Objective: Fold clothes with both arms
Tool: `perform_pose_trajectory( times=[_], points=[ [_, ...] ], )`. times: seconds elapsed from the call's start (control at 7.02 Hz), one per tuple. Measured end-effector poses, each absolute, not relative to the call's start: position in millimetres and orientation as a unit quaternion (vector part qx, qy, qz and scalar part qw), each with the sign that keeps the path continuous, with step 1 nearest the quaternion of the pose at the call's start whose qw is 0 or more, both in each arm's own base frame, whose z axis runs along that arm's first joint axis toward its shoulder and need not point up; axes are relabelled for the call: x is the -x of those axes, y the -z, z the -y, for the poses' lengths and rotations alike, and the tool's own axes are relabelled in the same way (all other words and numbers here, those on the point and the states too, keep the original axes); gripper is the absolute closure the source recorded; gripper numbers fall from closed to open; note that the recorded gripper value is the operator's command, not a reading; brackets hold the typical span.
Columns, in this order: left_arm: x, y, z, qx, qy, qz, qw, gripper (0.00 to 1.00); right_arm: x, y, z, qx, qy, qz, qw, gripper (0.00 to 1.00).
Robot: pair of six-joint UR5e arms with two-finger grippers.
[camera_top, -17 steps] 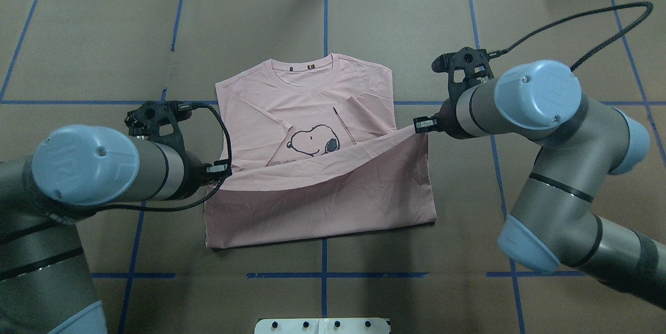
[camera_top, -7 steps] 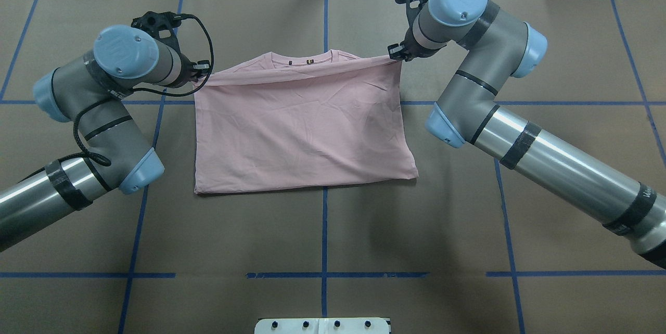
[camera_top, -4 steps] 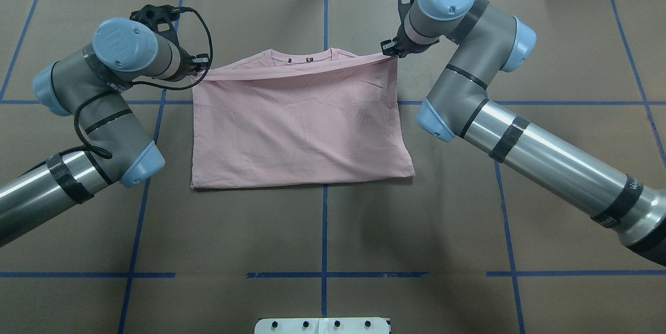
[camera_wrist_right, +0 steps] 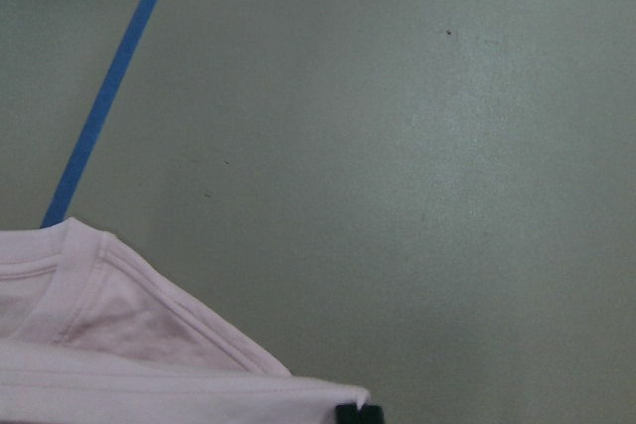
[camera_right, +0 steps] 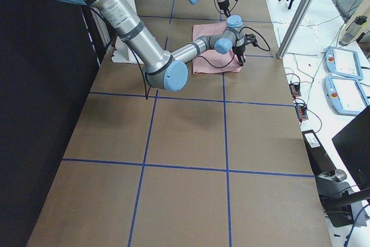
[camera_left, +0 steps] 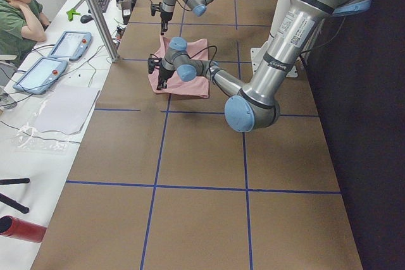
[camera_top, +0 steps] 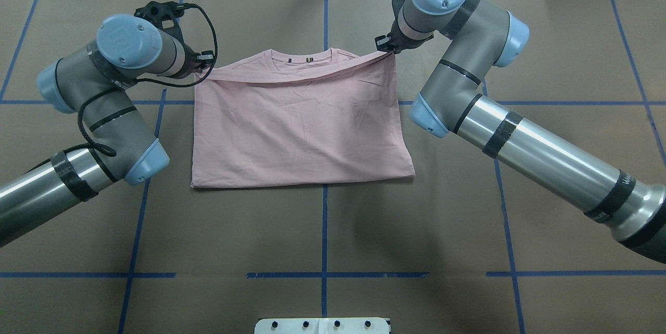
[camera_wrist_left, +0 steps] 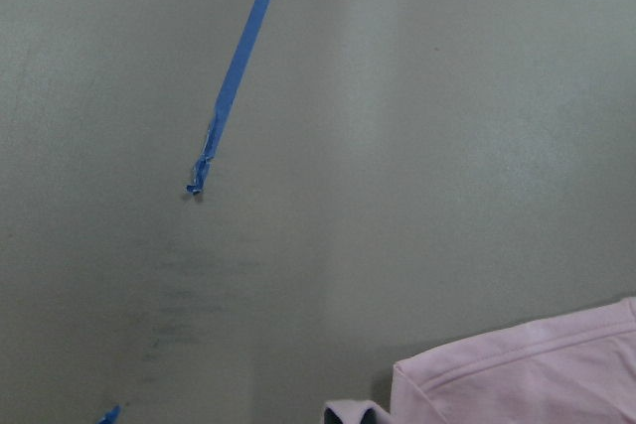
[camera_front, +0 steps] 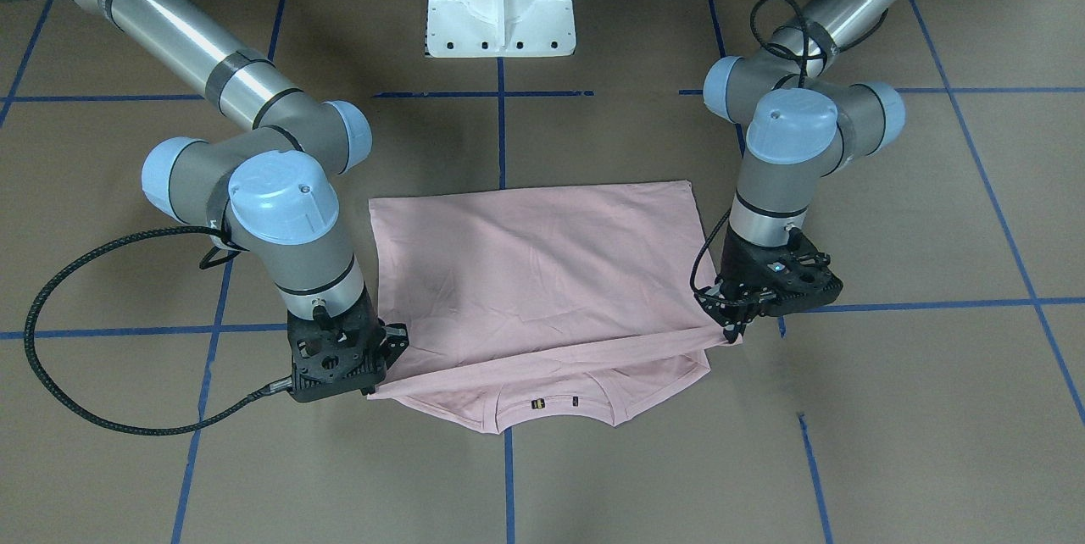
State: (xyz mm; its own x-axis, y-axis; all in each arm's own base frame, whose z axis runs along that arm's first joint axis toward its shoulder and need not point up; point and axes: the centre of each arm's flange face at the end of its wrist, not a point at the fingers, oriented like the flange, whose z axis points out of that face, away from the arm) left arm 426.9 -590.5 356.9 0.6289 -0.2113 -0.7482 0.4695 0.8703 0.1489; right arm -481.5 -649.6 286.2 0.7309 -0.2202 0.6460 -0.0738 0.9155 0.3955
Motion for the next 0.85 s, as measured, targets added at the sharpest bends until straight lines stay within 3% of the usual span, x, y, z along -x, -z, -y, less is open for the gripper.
perform_pose_trajectory(
  times=[0.57,0.85],
  points=[
    [-425.8,-354.8,591.3,-0.167,0.192,-0.384,0.887,0.00,475.2,-308.2,633.7,-0.182,0.037,0.390,0.902,0.00],
    [-417.5,-337.7,585.2,-0.173,0.192,-0.397,0.881,0.00,454.4,-328.0,575.3,-0.105,-0.009,0.442,0.891,0.00]
  ],
)
